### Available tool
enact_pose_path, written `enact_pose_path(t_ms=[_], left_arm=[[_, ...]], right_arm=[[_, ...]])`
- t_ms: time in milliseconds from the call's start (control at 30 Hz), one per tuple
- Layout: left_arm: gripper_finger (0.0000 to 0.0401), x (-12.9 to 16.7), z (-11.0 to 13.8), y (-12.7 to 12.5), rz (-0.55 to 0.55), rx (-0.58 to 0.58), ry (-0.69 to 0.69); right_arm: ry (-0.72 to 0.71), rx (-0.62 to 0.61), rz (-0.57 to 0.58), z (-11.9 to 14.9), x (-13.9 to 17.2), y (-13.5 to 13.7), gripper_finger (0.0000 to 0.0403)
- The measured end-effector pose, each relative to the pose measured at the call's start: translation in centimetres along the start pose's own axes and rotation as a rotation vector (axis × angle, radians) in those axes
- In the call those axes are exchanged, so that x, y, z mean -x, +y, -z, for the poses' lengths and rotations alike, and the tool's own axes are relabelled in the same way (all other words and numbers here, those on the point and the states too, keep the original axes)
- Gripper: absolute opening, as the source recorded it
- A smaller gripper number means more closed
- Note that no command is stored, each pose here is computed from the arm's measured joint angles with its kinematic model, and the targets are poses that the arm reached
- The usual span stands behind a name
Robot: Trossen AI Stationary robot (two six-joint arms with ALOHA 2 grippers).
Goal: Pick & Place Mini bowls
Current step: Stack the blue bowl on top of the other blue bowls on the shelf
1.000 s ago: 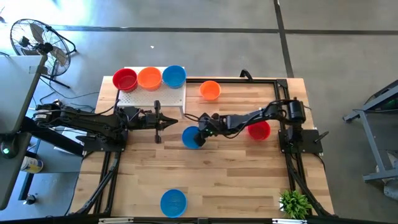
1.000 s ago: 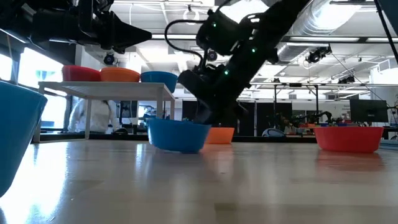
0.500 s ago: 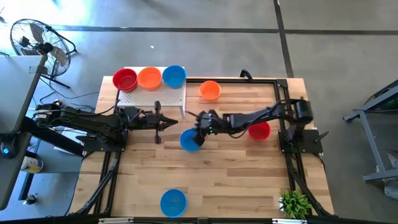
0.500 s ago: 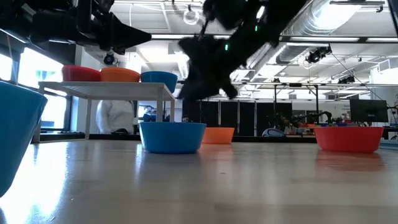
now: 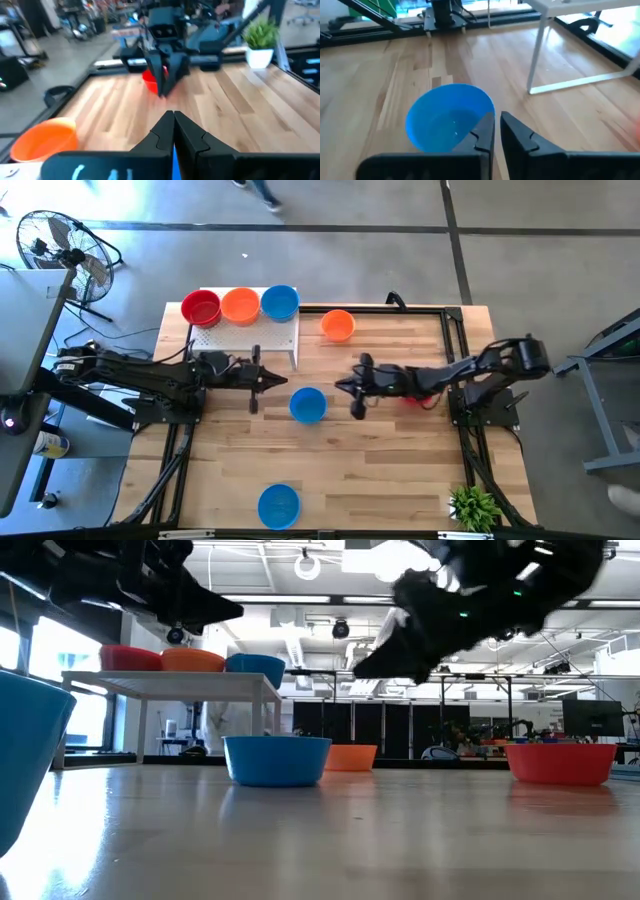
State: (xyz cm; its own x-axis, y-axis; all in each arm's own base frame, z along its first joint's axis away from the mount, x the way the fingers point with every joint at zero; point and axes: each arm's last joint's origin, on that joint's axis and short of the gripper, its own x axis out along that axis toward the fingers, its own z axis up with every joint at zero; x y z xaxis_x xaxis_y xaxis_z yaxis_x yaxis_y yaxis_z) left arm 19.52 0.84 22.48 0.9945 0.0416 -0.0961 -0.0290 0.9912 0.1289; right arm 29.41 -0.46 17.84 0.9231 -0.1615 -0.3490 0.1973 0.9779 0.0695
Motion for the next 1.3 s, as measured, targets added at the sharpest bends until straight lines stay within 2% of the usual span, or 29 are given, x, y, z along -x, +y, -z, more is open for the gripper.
enact_pose_path(t_ms=[167,467,633,800,1100,1300], left_arm=[[0.0001,-0.8,-1.3,0.1,0.042,0.025,0.100],[0.0001,-4.1,-2.6,-1.7,0.104,0.000,0.390],[0.0006,-6.2,-3.1,-3.2,0.050,-0.017,0.559],[0.0046,-8.2,-3.5,-4.9,0.056,-0.019,0.663],[0.0155,-11.2,-3.5,-7.5,0.082,0.033,0.823],[0.0183,-13.5,-2.1,-8.4,0.070,0.045,0.906]], right_arm=[[-0.049,-0.003,0.066,2.8,2.7,-1.1,0.0007],[-0.173,-0.031,0.098,5.4,5.8,-2.0,0.0008],[-0.189,-0.034,0.095,6.4,6.6,-2.3,0.0001],[-0.204,-0.037,0.093,6.9,7.1,-2.5,0.0003],[-0.201,-0.029,0.087,7.0,7.1,-2.4,0.0003],[-0.189,-0.026,0.088,7.1,7.0,-2.4,0.0003]])
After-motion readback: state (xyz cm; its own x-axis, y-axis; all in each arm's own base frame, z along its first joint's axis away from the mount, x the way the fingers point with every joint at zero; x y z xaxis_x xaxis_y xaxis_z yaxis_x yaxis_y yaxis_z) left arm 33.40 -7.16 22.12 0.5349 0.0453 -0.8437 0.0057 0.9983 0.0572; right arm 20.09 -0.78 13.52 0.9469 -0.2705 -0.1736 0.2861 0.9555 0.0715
